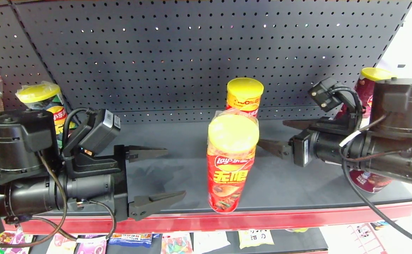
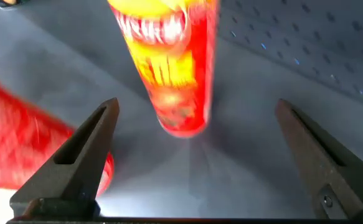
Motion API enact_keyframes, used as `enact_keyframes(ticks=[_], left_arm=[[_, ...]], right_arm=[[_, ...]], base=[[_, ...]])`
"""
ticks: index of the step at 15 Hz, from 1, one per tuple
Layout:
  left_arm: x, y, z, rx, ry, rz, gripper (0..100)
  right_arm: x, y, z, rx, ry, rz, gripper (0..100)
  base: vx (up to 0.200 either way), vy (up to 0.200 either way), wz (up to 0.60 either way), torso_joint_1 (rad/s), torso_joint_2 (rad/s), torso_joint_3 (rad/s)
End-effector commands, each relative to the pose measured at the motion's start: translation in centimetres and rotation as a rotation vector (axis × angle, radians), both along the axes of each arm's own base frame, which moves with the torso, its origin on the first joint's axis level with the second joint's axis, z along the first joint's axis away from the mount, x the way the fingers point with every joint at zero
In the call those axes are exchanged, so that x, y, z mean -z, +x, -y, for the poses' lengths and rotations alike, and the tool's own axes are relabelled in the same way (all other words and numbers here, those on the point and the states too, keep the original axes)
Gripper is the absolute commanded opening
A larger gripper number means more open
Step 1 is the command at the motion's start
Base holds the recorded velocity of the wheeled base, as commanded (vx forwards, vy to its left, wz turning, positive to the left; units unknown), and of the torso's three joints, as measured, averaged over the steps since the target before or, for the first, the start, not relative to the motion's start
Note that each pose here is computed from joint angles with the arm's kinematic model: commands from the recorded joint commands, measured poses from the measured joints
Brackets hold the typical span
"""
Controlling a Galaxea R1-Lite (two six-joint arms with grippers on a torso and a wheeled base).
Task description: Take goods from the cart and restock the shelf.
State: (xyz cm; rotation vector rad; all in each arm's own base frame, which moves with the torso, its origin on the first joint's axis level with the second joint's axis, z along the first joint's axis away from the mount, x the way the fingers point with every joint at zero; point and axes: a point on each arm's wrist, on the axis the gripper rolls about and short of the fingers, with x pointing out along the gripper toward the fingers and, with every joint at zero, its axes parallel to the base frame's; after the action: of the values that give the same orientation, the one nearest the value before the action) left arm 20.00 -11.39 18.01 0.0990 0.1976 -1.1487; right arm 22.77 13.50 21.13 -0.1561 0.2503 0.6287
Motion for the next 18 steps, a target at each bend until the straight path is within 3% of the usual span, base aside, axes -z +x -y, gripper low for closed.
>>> enact_keyframes(ticks=[1, 7, 8, 9, 11, 18], left_arm=[[0.7, 0.0, -0.3, -0.037, 0.020, -0.023, 100], [2.3, 0.2, -0.3, -0.136, 0.087, -0.053, 100], [2.7, 0.2, -0.3, -0.154, 0.115, -0.044, 100], [3.5, 0.5, -0.2, -0.165, 0.179, -0.036, 100], [4.2, 0.7, 0.2, -0.149, 0.226, -0.024, 100], [5.7, 1.1, 2.4, -0.086, 0.280, -0.041, 100]], right_arm=[[-0.1, -2.2, 1.4, 0.019, 0.002, 0.012, 100], [1.1, -8.6, 3.7, -0.055, 0.012, 0.030, 100], [1.3, -9.2, 4.1, -0.058, 0.013, 0.033, 100], [1.2, -9.7, 4.4, -0.055, 0.022, 0.045, 100], [0.6, -9.9, 4.5, -0.052, 0.033, 0.067, 100], [-0.2, -9.7, 4.4, -0.043, 0.046, 0.091, 100]], base=[[0.000, 0.000, 0.00, 0.000, 0.00, 0.000], [0.000, 0.000, 0.00, 0.000, 0.00, 0.000], [0.000, 0.000, 0.00, 0.000, 0.00, 0.000], [0.000, 0.000, 0.00, 0.000, 0.00, 0.000], [0.000, 0.000, 0.00, 0.000, 0.00, 0.000], [0.000, 0.000, 0.00, 0.000, 0.00, 0.000]])
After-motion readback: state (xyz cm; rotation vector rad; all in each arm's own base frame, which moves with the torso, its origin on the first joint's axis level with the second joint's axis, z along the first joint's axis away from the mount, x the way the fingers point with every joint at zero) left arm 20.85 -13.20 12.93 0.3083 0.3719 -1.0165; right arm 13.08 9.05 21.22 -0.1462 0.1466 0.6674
